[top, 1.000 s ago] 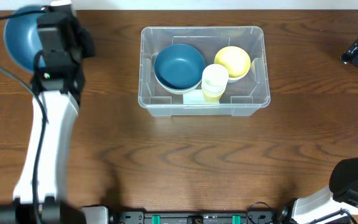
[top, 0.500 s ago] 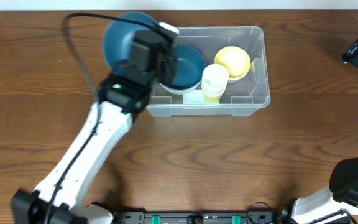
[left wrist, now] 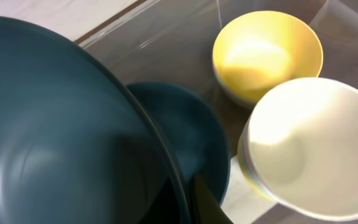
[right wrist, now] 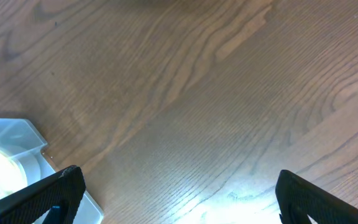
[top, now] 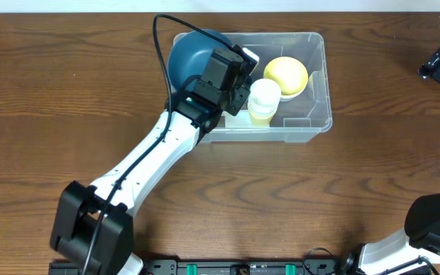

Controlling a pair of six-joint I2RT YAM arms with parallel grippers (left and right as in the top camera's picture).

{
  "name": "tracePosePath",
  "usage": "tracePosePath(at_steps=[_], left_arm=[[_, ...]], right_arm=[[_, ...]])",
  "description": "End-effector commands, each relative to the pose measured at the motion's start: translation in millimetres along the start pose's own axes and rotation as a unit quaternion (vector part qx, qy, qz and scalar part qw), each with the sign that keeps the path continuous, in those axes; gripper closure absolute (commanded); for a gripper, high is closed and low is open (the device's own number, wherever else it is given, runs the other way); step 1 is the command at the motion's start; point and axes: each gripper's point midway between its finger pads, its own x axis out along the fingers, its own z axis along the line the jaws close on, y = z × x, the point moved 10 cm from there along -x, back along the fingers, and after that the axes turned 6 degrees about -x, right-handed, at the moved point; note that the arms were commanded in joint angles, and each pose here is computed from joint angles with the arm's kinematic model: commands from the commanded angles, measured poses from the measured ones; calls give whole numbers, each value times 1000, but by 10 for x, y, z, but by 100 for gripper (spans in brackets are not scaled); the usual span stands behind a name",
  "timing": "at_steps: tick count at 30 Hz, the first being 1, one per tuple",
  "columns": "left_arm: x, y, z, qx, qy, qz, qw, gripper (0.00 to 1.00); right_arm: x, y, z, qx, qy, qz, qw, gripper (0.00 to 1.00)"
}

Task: Pack container
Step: 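Carry the blue bowl and stack it onto the blue bowl in the container, then release the blue bowl and pull the left gripper back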

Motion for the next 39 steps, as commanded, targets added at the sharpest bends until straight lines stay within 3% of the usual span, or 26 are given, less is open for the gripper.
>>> tracePosePath(at_steps=[1,9,11,12,14,25,27,35,39], left_arm=[[33,-44,-57,17,3,-6,1000,94],[82,-35,-110,20,7,-6,1000,93],[82,-49,-108,20,7,-11,1000,62],[82,-56,-108,20,6,-13,1000,52],[82,-70,-100,19,3,-18,1000,43],[-9,-139,186,-8,-47,-36,998,41],[-136,-193,282,-35,-54,-51,997,40],[-1254,-401,451,-71,-66,-142,985,3],[-1932,-302,460,-74,-66,-172,980,2]], right_arm=[[-35,-23,-20,1,3,-7,1000,1],[-35,-23,-20,1,3,-7,1000,1],[-34,-23,-20,1,3,-7,1000,1],[-35,-23,-20,1,3,-7,1000,1],[-35,-23,-20,1,3,-7,1000,1],[-34,-23,-20,1,3,-7,1000,1],[-34,-23,-20,1,3,-7,1000,1],[-35,-23,-20,1,3,-7,1000,1],[-35,-23,-20,1,3,-7,1000,1]])
